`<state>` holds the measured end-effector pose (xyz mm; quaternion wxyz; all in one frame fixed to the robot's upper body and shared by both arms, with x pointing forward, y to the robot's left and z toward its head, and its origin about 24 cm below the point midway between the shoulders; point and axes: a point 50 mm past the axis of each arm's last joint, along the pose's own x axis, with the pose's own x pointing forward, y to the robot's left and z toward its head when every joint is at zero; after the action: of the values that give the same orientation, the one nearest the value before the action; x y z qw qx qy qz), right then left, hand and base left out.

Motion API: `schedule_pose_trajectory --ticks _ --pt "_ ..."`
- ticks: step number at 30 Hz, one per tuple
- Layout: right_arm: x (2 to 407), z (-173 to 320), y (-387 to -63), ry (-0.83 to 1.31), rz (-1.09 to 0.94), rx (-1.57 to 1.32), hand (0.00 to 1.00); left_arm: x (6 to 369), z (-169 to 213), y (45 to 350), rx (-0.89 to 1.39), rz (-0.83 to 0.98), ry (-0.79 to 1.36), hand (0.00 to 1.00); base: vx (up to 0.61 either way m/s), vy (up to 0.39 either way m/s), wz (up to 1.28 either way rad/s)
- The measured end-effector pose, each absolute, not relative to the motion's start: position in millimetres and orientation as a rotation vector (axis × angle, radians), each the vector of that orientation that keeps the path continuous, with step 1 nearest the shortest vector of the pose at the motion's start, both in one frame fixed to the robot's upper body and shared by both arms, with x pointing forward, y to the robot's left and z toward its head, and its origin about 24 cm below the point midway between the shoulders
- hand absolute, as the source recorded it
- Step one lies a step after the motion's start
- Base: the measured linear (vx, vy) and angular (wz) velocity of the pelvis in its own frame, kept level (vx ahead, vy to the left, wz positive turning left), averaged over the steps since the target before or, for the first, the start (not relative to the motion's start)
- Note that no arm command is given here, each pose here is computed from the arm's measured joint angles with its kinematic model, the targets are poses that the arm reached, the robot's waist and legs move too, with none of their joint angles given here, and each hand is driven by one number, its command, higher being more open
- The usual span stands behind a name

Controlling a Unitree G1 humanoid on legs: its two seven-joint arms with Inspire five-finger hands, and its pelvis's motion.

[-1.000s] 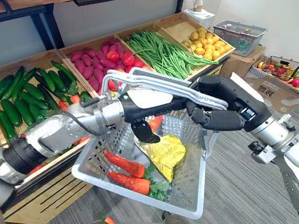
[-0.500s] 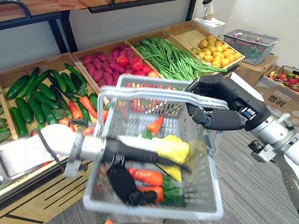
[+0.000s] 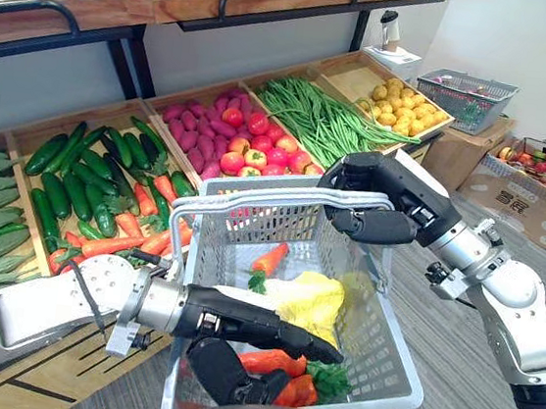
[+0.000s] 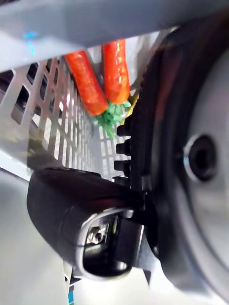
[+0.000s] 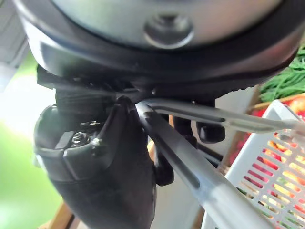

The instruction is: Pick vegetable in the basket

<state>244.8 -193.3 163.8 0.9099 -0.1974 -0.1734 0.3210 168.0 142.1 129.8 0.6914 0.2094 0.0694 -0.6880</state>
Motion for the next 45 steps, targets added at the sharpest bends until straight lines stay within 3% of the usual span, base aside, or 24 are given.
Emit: schedule_pose_trajectory --ticks 6,12,29,33,37,43,45 --pt "241 164 -212 -0.376 0.530 -0.368 0.00 190 189 145 0.653 -1.354 -0.195 1.00 0.00 -0.001 0.14" --pt "239 156 -238 -0.322 0.403 -0.378 0.00 194 220 144 0.664 -1.206 -0.488 1.00 -0.01 -0.006 0.22" --pt "241 128 -266 -0.172 0.277 -0.396 0.00 193 246 151 0.724 -1.060 -0.706 1.00 0.00 0.000 0.00" --pt "230 128 -286 -0.153 0.190 -0.404 0.00 198 264 187 0.710 -0.765 -0.815 1.00 0.00 0.000 0.08" --pt "214 129 -308 -0.140 0.066 -0.444 0.00 203 251 235 0.602 -0.472 -0.735 1.00 0.00 0.001 0.07" --pt "184 124 -333 -0.066 -0.056 -0.483 0.00 197 181 285 0.349 -0.141 -0.499 1.00 0.00 0.001 0.14" --pt "171 121 -341 -0.037 -0.099 -0.486 0.00 186 149 306 0.249 0.056 -0.416 1.00 0.01 0.005 0.31"
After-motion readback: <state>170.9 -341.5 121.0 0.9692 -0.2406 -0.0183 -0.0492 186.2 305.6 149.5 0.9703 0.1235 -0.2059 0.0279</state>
